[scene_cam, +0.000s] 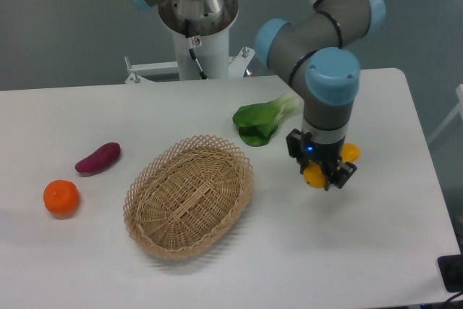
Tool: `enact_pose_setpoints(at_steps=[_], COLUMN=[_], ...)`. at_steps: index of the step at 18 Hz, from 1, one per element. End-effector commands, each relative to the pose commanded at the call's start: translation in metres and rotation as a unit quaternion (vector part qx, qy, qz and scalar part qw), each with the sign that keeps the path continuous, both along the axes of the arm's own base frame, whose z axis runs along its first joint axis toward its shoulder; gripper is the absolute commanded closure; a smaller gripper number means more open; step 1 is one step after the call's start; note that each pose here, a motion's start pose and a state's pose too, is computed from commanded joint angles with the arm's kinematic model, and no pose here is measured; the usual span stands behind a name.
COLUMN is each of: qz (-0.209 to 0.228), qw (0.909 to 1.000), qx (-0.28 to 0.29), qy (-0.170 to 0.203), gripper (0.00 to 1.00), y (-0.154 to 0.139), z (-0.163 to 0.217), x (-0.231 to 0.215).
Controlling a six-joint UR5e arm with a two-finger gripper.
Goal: Place the mango in the basket
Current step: 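Carry the held mango over the wicker basket and lower it inside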
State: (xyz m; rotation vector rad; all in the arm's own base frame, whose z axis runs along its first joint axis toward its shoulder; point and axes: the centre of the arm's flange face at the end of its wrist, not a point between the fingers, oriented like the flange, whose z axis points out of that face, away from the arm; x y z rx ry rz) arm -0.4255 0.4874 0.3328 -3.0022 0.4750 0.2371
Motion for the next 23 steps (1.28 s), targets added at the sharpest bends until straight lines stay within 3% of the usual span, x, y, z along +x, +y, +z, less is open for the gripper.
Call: enact_pose_setpoints(at_steps=[9,23], qz=[0.007,0.01], qw=[0.9999,0.9996], qx=[0.014,0.006], qy=[-0.003,-0.024], gripper=[0.42,0.41], y=[0.045,0.079], z=[0.003,-0.022], x=[0.055,0.128])
